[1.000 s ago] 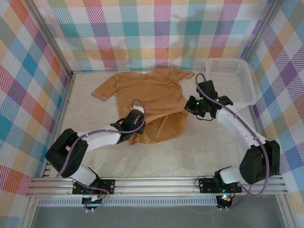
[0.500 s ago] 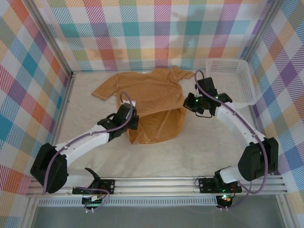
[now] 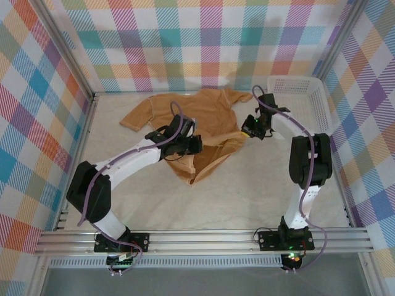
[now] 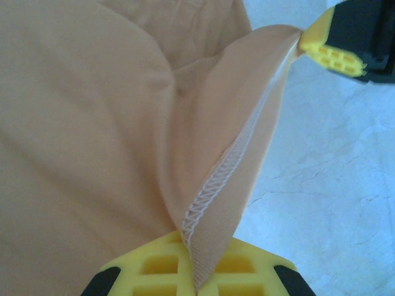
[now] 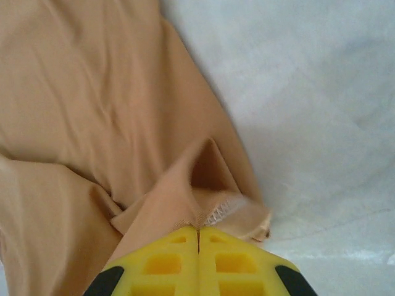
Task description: Fold the inside-out t-shirt
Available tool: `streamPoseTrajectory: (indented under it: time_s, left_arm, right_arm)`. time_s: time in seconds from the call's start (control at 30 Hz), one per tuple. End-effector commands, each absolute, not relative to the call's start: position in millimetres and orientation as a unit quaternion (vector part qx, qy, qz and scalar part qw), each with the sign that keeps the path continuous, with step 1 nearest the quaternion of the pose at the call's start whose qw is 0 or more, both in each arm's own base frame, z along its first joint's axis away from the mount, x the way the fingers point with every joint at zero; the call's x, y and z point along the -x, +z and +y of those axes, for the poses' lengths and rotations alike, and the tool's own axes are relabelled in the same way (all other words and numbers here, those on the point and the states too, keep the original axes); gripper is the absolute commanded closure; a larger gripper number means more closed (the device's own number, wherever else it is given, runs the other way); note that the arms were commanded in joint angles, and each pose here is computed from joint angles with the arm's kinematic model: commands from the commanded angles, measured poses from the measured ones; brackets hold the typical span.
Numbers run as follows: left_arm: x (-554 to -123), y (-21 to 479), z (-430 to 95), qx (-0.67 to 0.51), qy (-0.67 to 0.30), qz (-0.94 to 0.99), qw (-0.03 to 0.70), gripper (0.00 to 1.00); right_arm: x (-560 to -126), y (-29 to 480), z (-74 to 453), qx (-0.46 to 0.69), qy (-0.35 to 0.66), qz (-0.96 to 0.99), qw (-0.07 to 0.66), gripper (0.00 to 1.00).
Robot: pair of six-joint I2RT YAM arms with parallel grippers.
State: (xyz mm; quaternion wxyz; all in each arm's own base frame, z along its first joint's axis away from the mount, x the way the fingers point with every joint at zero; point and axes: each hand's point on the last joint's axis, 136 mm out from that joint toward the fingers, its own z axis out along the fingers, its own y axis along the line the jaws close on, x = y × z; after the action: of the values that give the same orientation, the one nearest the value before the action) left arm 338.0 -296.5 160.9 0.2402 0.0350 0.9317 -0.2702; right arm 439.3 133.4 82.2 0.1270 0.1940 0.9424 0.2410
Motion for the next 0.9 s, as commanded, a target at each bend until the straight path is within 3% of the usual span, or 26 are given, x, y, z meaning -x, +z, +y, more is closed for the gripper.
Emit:
streamPoseTrajectory:
  time_s: [0.0,0.07,0.13,0.37,0.5,0.63,0.67,0.8,0.87]
  left_arm:
    - [-343,191,-314,-0.029,-0.307,0.922,0.234,1.0]
    - [-348,191,-317,-0.026,-0.306,0.924,0.228,1.0]
    - [-350,191,-317,-0.021,-0.301,0.927,0.225,1.0]
    - [-358,200,-315,-0.002,-0.311,0.924,0.222,1.0]
    - [-359,210,-313,0.004,-0.312,0.924,0.223,1.0]
    - [-357,229,-306,0.017,-0.311,0.921,0.234,1.0]
    - [-356,235,-304,0.02,-0.314,0.918,0.239,1.0]
    - [-354,265,-300,0.03,-0.334,0.905,0.262,1.0]
    - [-352,280,-299,0.026,-0.339,0.901,0.27,1.0]
  right_arm:
    - [-425,112,144,-0.179,0.263,0.938,0.14,0.79]
    - [-412,120,152,-0.171,0.277,0.934,0.145,0.67]
    - [-394,125,168,-0.163,0.318,0.923,0.142,0.67]
    - [-353,106,234,-0.128,0.392,0.9,0.144,0.89]
    - [-359,87,287,-0.118,0.421,0.889,0.136,0.97]
    - [-395,66,316,-0.151,0.424,0.879,0.16,1.0]
    - [-406,64,319,-0.158,0.422,0.876,0.17,0.94]
    - [-445,65,344,-0.148,0.388,0.891,0.184,0.45]
    - [-453,63,356,-0.139,0.358,0.903,0.192,0.3]
